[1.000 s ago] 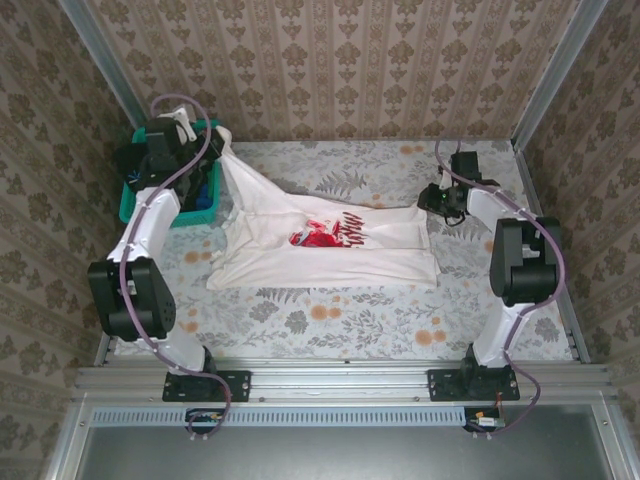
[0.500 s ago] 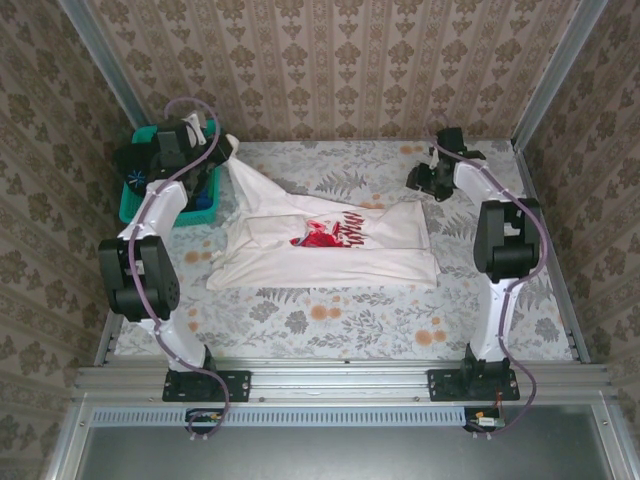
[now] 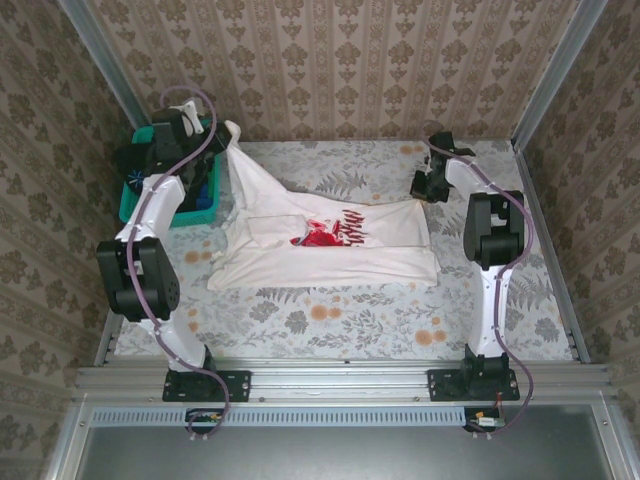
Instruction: Fold and stack the t-shirts
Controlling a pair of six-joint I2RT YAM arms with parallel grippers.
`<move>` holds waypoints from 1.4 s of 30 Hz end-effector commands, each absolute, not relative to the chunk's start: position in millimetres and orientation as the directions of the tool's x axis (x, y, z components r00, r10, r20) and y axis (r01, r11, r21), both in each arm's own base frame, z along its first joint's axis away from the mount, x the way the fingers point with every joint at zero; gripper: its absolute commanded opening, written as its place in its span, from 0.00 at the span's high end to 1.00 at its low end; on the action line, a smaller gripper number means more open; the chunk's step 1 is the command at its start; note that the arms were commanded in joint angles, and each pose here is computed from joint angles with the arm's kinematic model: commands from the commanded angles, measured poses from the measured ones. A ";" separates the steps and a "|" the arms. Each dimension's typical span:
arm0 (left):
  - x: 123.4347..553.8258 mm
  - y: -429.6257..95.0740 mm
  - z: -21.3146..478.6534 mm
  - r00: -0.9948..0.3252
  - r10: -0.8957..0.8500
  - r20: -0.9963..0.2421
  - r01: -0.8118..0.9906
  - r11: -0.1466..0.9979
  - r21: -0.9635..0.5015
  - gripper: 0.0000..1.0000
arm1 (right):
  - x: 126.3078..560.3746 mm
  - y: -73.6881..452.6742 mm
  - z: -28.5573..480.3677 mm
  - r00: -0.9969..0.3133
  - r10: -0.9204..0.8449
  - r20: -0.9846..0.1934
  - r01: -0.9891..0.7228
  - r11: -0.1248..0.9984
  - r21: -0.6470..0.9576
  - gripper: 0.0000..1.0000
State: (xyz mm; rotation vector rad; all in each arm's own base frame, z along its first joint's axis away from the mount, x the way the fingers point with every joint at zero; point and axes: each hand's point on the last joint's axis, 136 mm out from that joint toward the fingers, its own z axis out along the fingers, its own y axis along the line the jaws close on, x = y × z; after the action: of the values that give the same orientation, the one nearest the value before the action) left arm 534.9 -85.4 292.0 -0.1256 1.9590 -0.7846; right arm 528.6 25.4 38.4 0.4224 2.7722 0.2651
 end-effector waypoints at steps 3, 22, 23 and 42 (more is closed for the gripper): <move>516.9 -82.9 325.7 -0.474 -0.393 -0.788 0.289 0.776 -0.561 1.00 | 521.3 15.2 75.4 -0.881 0.297 -0.368 0.240 0.951 0.193 1.00; 467.6 -36.1 304.1 -0.467 -0.406 -0.785 0.154 0.837 -0.525 1.00 | 428.6 9.4 45.8 -0.854 0.409 -0.323 0.324 0.902 0.284 0.79; 468.7 -37.3 303.5 -0.470 -0.408 -0.783 0.161 0.833 -0.530 1.00 | 425.4 10.2 43.4 -0.859 0.415 -0.299 0.336 0.898 0.283 0.71; 478.0 -46.6 294.7 -0.499 -0.405 -0.766 0.188 0.812 -0.552 1.00 | 472.0 57.1 56.2 -0.895 0.330 -0.300 0.198 0.897 0.395 0.51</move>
State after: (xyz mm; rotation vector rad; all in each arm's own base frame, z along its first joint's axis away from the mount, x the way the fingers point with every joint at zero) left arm 474.8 -44.4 292.6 -0.1894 1.9779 -0.7087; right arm 481.7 43.0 60.9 0.4410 2.6454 0.4631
